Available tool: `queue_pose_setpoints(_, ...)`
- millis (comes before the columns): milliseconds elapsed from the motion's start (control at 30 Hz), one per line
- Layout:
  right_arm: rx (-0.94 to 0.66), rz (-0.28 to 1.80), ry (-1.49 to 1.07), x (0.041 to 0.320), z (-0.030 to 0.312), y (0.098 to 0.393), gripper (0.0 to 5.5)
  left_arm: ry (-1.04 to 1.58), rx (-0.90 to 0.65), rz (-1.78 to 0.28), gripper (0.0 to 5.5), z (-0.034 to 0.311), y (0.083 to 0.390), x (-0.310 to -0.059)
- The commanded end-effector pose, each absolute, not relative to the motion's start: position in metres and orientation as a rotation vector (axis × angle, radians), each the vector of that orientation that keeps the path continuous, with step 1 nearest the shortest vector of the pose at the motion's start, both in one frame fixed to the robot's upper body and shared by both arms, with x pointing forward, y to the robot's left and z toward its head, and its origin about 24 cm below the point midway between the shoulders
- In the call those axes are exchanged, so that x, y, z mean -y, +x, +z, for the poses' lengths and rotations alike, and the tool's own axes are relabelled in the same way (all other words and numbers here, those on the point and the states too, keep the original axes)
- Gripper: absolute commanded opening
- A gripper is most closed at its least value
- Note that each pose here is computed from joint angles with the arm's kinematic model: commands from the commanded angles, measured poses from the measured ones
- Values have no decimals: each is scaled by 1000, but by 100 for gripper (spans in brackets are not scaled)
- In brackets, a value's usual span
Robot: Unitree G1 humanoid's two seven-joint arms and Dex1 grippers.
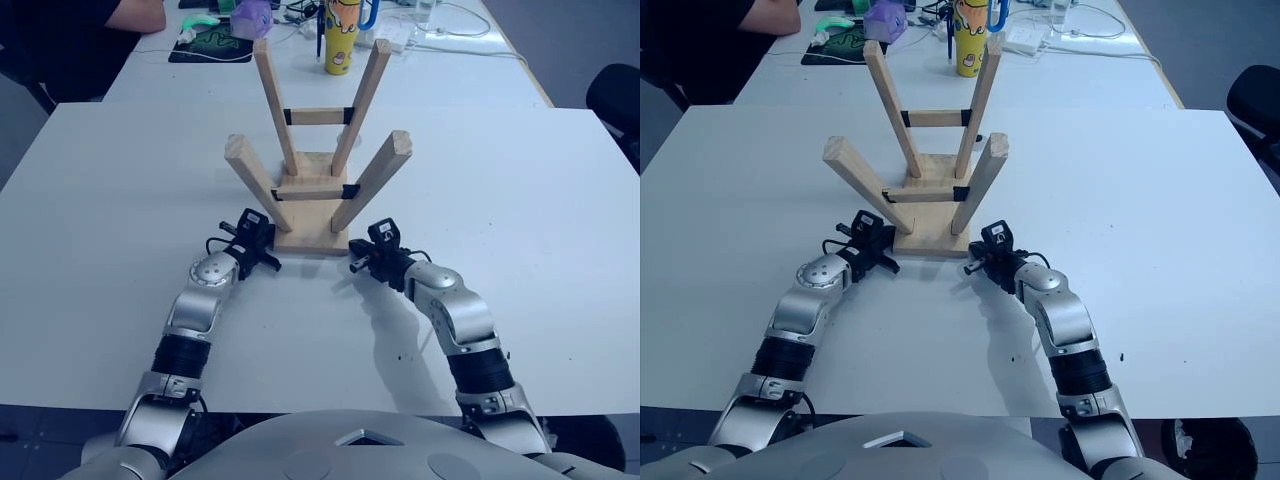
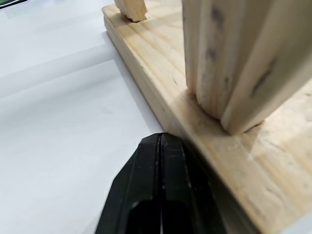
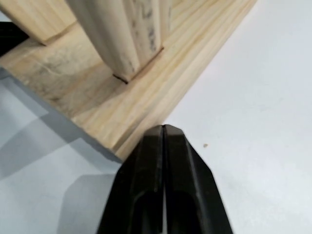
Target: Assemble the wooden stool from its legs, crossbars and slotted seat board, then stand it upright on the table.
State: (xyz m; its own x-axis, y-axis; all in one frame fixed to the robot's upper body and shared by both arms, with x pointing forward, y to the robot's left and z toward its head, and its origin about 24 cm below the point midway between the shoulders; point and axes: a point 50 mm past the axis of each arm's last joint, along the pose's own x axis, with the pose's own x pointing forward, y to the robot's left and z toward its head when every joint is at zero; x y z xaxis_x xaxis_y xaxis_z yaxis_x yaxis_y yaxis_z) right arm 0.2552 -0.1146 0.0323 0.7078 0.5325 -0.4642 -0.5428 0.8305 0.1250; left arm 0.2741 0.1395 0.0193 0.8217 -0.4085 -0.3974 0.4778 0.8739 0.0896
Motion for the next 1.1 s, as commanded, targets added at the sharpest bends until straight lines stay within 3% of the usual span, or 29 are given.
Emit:
queue_pose_setpoints(33, -482, 685, 37, 97, 40, 247, 2, 186, -364, -471, 0, 11, 256, -127)
queue_pose_setpoints(167, -384, 527, 6, 118, 57, 247, 2, 184, -238, -240, 0, 34, 247, -157)
queue_pose_setpoints(367, -222, 262, -5, 154, 86, 245, 2, 148, 32, -149, 0, 92, 238, -149)
queue_pose_setpoints(600, 187, 50, 51, 168, 168, 235, 2, 206, 263, -55, 0, 141, 233, -159)
queue_pose_setpoints(800, 189, 95, 107, 154, 164, 235, 2, 191, 270, -94, 0, 143, 236, -152)
queue_pose_setpoints(1100, 234, 86, 98, 154, 169, 235, 2, 200, 302, -63, 0, 148, 237, -155)
